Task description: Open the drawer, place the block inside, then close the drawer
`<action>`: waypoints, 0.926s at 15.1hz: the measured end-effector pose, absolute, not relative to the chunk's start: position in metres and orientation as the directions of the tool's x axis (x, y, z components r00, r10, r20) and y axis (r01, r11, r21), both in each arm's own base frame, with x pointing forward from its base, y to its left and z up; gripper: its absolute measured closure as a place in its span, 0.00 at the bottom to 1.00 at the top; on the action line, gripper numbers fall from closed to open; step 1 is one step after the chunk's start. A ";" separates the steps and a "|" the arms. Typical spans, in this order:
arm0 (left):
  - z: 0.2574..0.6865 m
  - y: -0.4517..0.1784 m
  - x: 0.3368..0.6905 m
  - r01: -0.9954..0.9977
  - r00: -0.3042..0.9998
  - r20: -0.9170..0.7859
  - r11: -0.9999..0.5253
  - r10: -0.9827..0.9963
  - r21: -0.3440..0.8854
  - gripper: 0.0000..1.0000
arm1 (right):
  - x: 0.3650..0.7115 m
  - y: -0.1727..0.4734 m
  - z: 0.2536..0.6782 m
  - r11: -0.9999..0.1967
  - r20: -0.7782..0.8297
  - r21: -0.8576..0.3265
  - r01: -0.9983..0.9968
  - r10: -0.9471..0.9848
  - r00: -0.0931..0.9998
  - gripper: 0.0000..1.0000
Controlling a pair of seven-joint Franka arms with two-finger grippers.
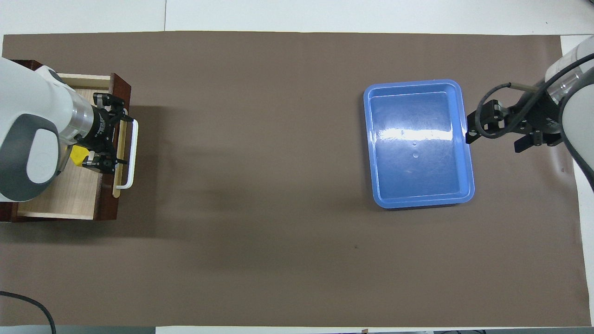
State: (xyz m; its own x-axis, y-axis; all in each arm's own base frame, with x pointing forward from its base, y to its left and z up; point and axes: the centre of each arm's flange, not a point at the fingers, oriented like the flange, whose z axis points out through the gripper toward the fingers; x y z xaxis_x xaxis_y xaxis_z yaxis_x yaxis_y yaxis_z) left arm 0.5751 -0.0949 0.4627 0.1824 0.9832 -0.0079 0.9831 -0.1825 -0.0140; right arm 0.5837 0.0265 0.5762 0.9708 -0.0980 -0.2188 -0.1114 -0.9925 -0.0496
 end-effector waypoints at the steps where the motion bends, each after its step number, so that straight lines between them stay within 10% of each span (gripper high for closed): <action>1: 0.455 -0.091 0.573 0.981 0.194 0.025 -0.193 0.981 -0.028 0.00 | 0.580 0.022 0.581 -0.998 -0.199 -0.038 -0.057 -0.049 0.979 0.00; 14: 0.454 0.011 0.584 0.984 0.172 0.251 -0.176 0.952 -0.008 0.00 | 0.545 -0.003 0.583 -0.998 -0.069 -0.015 0.053 0.054 0.996 0.00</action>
State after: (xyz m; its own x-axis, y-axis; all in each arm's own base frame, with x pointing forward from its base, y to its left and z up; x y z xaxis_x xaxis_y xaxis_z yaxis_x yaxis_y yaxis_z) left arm 0.5838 0.0106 0.4540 0.1719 0.9525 0.2514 0.9844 -0.1756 -0.0079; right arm 0.5450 -0.0028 0.5828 0.9961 0.0542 -0.0692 0.0533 -0.9985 -0.0149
